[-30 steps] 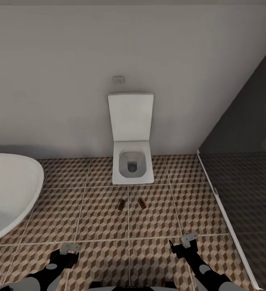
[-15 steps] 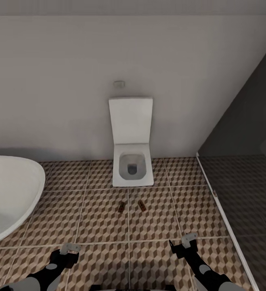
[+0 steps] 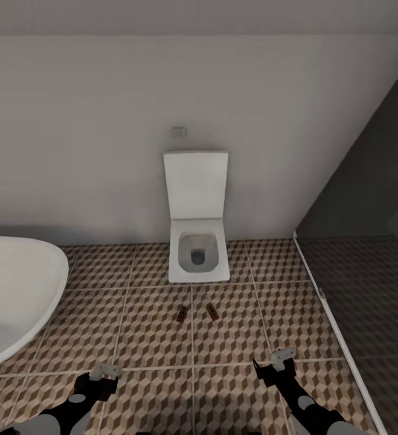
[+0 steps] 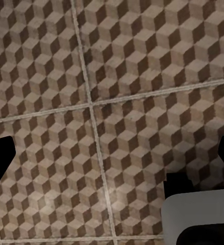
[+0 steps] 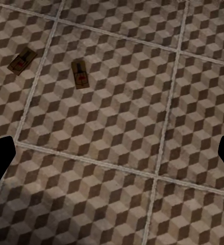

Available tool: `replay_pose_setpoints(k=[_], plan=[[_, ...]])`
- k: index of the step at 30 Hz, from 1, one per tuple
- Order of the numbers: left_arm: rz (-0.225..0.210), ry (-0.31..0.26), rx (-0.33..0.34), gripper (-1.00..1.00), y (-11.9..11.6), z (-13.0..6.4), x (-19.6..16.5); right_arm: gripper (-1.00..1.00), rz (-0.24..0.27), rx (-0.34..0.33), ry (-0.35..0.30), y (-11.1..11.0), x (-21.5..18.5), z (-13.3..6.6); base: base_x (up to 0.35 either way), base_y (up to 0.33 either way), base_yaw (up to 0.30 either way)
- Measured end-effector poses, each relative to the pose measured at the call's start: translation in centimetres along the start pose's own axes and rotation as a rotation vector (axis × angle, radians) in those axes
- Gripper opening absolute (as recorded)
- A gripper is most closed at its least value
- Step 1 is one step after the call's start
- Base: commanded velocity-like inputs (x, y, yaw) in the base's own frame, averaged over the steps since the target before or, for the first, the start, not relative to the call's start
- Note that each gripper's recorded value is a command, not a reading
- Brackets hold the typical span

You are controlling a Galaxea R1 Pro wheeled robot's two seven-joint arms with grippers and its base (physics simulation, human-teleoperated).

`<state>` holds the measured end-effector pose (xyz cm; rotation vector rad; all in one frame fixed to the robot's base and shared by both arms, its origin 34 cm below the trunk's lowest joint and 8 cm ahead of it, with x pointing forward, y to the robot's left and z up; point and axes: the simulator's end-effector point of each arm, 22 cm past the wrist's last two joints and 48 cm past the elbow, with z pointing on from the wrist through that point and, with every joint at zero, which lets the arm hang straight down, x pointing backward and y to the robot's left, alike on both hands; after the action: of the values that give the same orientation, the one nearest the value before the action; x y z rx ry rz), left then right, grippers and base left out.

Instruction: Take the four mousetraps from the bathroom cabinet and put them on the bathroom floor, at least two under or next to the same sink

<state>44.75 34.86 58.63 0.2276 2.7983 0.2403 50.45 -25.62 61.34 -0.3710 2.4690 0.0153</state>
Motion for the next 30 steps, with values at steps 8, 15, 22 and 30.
replay_pose_setpoints(k=[8, 15, 22, 30], plan=[[-0.002, -0.012, -0.003, 1.0, 0.2, -0.2, -0.6, 1.0, -0.001, 0.003, -0.012, -0.2, -0.7, -0.1, 0.0, 0.0, 0.0], [-0.002, -0.02, -0.007, 1.0, 0.4, -0.4, -1.0, 1.0, -0.002, 0.006, -0.022, -0.3, -1.2, -0.2, 0.0, 0.0, 0.0], [-0.003, -0.029, -0.01, 1.0, 0.6, -0.7, -1.5, 1.0, -0.003, 0.009, -0.033, -0.5, -1.8, -0.3, 0.0, 0.0, 0.0], [-0.005, -0.041, -0.013, 1.0, 0.8, -0.9, -2.1, 1.0, -0.005, 0.013, -0.045, -0.6, -2.5, -0.5, 0.0, 0.0, 0.0]])
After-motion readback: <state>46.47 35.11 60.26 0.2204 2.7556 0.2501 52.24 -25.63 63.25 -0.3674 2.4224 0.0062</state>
